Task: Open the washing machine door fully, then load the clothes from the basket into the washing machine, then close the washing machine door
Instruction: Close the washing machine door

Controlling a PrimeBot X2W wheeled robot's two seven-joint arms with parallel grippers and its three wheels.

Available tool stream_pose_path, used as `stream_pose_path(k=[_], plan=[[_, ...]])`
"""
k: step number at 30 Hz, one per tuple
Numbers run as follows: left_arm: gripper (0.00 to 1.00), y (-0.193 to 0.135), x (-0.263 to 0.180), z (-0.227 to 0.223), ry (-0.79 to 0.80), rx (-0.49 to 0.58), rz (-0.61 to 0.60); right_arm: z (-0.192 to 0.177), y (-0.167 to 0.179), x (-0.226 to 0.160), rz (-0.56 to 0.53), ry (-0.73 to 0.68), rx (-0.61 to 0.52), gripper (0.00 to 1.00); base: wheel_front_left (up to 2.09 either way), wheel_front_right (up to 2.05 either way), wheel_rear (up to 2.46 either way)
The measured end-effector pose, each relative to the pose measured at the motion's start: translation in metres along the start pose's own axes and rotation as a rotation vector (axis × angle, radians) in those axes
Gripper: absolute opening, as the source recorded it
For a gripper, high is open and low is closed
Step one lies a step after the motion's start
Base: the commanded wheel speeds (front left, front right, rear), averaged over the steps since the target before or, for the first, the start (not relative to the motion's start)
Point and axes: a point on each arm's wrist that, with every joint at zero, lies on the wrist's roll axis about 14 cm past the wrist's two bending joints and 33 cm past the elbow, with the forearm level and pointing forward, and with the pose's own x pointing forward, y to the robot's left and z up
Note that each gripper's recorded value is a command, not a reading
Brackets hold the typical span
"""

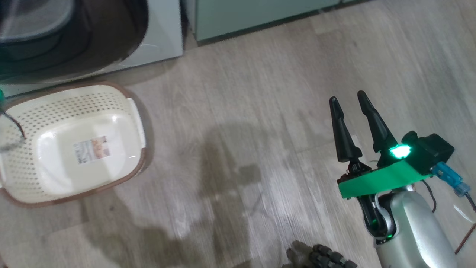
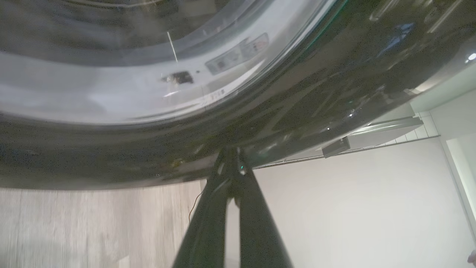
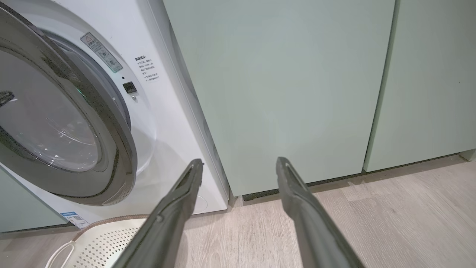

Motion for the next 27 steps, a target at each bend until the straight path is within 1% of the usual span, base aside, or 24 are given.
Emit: stream_pose_path(k=[2, 3, 4, 5, 6, 7, 8, 13, 17, 18, 19, 21, 23, 27], plan=[[0.0, 0.008, -0.02, -0.003, -0.032, -0.022, 0.002, 0.0, 0.006, 0.003, 0.019, -0.003, 0.0, 1.0, 0.0, 0.0, 0.0], [0.09, 0.012, -0.03, -0.006, -0.044, -0.035, 0.003, 0.0, 0.01, 0.004, 0.03, -0.004, 0.002, 1.0, 0.0, 0.0, 0.0], [0.36, 0.016, -0.04, -0.008, -0.061, -0.046, 0.007, 0.0, 0.013, 0.006, 0.041, -0.006, 0.002, 1.0, 0.0, 0.0, 0.0], [0.44, 0.02, -0.05, -0.011, -0.076, -0.058, 0.013, 0.0, 0.017, 0.007, 0.053, -0.005, 0.003, 1.0, 0.0, 0.0, 0.0], [0.55, 0.024, -0.06, -0.014, -0.096, -0.066, 0.023, 0.0, 0.021, 0.008, 0.064, -0.007, 0.004, 1.0, 0.0, 0.0, 0.0], [0.9, 0.027, -0.07, -0.016, -0.116, -0.074, 0.029, 0.0, 0.024, 0.01, 0.075, -0.006, 0.004, 1.0, 0.0, 0.0, 0.0], [1.0, 0.03, -0.08, -0.02, -0.135, -0.084, 0.035, 0.0, 0.028, 0.011, 0.085, -0.002, 0.006, 1.0, 0.0, 0.0, 0.0], [1.0, 0.044, -0.124, -0.034, -0.265, -0.159, 0.075, 0.0, 0.043, 0.014, 0.129, 0.005, 0.011, 1.0, 0.0, 0.0, 0.0], [1.0, 0.042, -0.154, -0.044, -0.361, -0.192, 0.082, -0.002, 0.049, 0.009, 0.146, 0.022, 0.015, 1.0, 0.0, 0.0, 0.0], [1.0, 0.042, -0.154, -0.044, -0.361, -0.192, 0.082, -0.002, 0.049, 0.009, 0.146, 0.022, 0.015, 1.0, 0.0, 0.0, 0.0], [1.0, 0.042, -0.17, -0.046, -0.413, -0.199, 0.09, -0.001, 0.052, 0.007, 0.153, 0.024, 0.019, 1.0, 0.0, 0.0, 0.0], [1.0, 0.04, -0.177, -0.047, -0.435, -0.197, 0.094, -0.001, 0.053, 0.006, 0.157, 0.023, 0.018, 1.0, 0.0, 0.0, 0.0], [1.0, 0.038, -0.193, -0.046, -0.494, -0.187, 0.106, 0.0, 0.057, 0.004, 0.167, 0.027, 0.016, 1.0, 0.0, 0.0, 0.0], [1.0, 0.028, -0.211, -0.043, -0.589, -0.087, 0.14, 0.008, 0.064, 0.005, 0.189, 0.012, 0.014, 1.0, 0.0, 0.0, 0.0]])
